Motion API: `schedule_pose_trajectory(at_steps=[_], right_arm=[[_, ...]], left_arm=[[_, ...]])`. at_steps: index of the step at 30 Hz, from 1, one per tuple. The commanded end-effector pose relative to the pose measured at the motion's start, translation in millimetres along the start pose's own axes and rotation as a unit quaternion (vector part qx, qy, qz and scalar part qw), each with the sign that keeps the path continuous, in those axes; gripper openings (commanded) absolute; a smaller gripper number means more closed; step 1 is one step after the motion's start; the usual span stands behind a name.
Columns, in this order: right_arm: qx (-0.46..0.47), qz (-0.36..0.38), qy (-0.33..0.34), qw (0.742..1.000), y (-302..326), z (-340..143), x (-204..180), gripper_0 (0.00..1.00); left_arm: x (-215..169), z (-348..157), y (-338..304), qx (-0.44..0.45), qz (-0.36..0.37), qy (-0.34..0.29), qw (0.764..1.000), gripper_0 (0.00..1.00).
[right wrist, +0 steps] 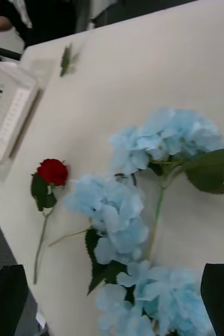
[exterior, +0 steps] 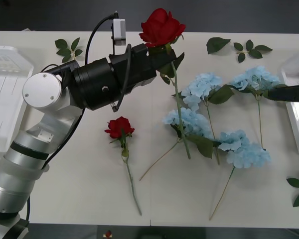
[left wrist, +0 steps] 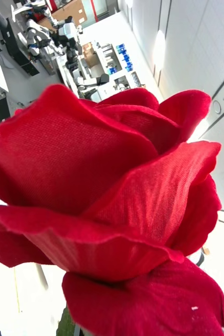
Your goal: Put the red flowers into the right box and the blue flowers into the left box
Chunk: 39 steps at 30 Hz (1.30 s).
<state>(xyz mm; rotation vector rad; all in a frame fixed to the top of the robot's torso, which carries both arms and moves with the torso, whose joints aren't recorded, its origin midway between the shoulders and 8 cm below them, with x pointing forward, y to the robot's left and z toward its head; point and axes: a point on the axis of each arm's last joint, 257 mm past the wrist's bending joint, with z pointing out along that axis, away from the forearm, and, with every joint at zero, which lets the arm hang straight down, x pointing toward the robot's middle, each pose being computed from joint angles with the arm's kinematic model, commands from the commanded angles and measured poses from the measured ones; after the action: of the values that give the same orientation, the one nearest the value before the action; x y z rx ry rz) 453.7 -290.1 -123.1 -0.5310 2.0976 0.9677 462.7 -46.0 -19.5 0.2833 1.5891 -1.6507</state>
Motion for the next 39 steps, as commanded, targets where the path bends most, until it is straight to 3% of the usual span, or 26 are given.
schedule_pose_trajectory(at_steps=[1,11,23,39], right_arm=[[-0.052,-0.054,0.002,0.997,51.0,7.0,8.5,0.96],[-0.142,-0.088,-0.06,0.984,135.7,34.0,49.6,0.96],[-0.167,-0.117,-0.145,0.968,168.6,85.2,39.8,0.96],[-0.219,-0.114,-0.181,0.952,240.7,171.5,28.4,0.96]], left_arm=[[-2.9,10.7,-15.0,0.01,0.017,-0.011,1.0,0.0],[-0.7,15.3,-17.6,0.013,0.012,-0.012,1.0,0.0],[-3.7,17.6,-19.5,0.016,0.003,-0.021,1.0,0.0],[-4.2,17.3,-19.1,0.015,0.003,-0.021,1.0,0.0]])
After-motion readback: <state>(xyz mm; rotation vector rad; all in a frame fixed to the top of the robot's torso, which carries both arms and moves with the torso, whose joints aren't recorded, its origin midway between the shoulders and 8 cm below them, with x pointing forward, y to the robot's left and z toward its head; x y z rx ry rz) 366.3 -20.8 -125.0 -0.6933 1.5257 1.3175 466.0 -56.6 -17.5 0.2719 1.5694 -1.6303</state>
